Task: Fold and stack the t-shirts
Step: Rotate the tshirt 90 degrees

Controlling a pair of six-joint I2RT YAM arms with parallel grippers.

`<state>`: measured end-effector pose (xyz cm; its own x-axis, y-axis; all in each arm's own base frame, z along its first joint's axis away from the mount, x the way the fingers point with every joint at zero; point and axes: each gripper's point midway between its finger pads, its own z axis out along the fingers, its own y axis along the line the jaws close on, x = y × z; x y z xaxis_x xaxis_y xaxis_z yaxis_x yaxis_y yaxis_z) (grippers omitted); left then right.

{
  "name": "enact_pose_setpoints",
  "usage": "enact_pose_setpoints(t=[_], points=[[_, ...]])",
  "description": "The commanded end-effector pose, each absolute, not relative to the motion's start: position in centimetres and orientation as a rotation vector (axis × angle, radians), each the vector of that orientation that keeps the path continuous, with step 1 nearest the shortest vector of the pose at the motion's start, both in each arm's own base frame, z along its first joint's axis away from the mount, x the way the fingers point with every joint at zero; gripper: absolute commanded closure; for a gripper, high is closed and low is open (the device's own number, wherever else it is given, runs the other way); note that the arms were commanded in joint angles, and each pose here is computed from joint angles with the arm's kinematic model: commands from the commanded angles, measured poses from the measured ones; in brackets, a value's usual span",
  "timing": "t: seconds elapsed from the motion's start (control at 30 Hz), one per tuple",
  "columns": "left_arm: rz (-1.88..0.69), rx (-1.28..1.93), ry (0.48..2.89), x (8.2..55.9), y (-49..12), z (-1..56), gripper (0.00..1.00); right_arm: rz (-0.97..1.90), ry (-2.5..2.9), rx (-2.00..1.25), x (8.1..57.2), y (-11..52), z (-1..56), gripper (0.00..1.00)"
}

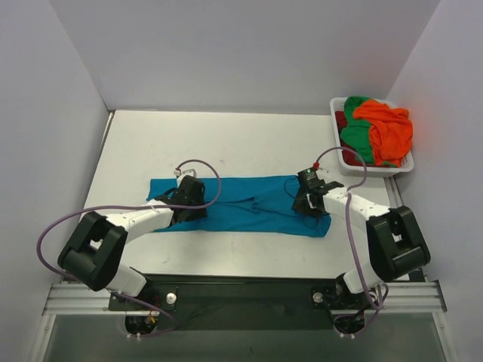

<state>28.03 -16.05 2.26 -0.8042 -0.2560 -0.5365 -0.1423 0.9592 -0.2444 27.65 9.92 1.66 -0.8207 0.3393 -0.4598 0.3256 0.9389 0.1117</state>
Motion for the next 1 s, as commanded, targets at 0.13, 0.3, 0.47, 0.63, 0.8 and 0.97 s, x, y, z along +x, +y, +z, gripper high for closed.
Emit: enact_pose_setpoints(t=[0.13, 0.3, 0.47, 0.63, 0.8, 0.97], points=[[-0.135, -0.138, 2.631, 26.0, -17.5, 0.2, 0.56, 0.018, 2.699, 0.443, 30.8, 9.6, 0.3, 0.64], [-0.198, -0.080, 2.687, 22.9, -19.5, -0.3, 0.57, -0.012, 2.750, 0.346, 35.4, 9.9, 0.1, 0.64], [-0.322, -0.063, 2.727, 19.3, -23.0, -0.7, 0.57, -0.015, 2.826, 0.198, 40.4, 11.9, -1.1, 0.64], [-0.537, 0.041, 2.737, 16.5, -30.3, 0.0, 0.57, 0.125, 2.793, -0.036, 46.2, 17.2, 0.6, 0.60], [-0.708, 0.063, 2.691, 18.3, -35.1, 2.7, 0.54, 0.121, 2.776, -0.171, 48.2, 19.8, 0.5, 0.48], [-0.684, 0.060, 2.588, 22.1, -33.9, 7.1, 0.49, 0.107, 2.670, -0.118, 49.9, 18.7, 5.3, 0.37]])
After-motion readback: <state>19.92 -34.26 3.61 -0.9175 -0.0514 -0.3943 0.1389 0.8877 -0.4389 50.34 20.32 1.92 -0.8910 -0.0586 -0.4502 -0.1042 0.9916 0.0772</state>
